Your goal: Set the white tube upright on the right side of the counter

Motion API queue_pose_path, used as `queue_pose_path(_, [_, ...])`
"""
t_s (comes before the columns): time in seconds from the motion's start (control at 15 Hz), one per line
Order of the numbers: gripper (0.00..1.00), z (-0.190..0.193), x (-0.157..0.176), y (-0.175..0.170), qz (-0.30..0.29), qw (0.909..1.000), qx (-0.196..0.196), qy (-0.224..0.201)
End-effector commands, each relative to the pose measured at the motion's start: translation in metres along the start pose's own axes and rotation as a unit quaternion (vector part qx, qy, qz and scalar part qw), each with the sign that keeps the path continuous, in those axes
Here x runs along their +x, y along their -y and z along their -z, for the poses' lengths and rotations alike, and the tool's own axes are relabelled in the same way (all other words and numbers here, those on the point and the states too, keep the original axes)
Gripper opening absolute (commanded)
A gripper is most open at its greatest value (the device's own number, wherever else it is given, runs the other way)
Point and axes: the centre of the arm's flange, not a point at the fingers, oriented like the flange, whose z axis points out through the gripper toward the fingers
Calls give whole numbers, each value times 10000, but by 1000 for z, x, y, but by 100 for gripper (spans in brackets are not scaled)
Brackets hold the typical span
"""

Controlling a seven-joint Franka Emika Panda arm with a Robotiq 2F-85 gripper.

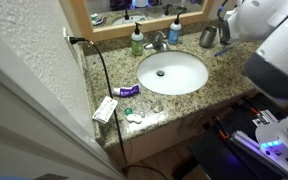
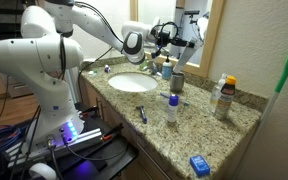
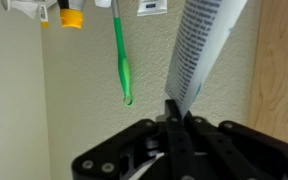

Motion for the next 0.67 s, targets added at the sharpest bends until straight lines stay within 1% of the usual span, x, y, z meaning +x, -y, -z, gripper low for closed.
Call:
queue_pose_path(0.0, [1,-51,-34,-32,-329,9958,-530,-674])
queue_pose_path(0.07, [1,-59,-34,-40,-417,9940,-686,-744])
queue_pose_path(0.2, [1,-73,-26,-56,-323,9899,-1080,-859])
queue_pose_path(0.27, [4,-44,-15,-38,-451,9953,-748,-423])
queue_pose_path(0.33, [4,-53,-15,-51,-428,9937,-917,-492])
queue_pose_path(0.47, [4,-64,-16,-62,-390,9919,-1075,-560])
queue_pose_path(0.53, [1,-65,-16,-61,-378,9918,-1077,-571])
queue_pose_path(0.6, [1,-66,-31,-53,-157,9905,-1087,-826])
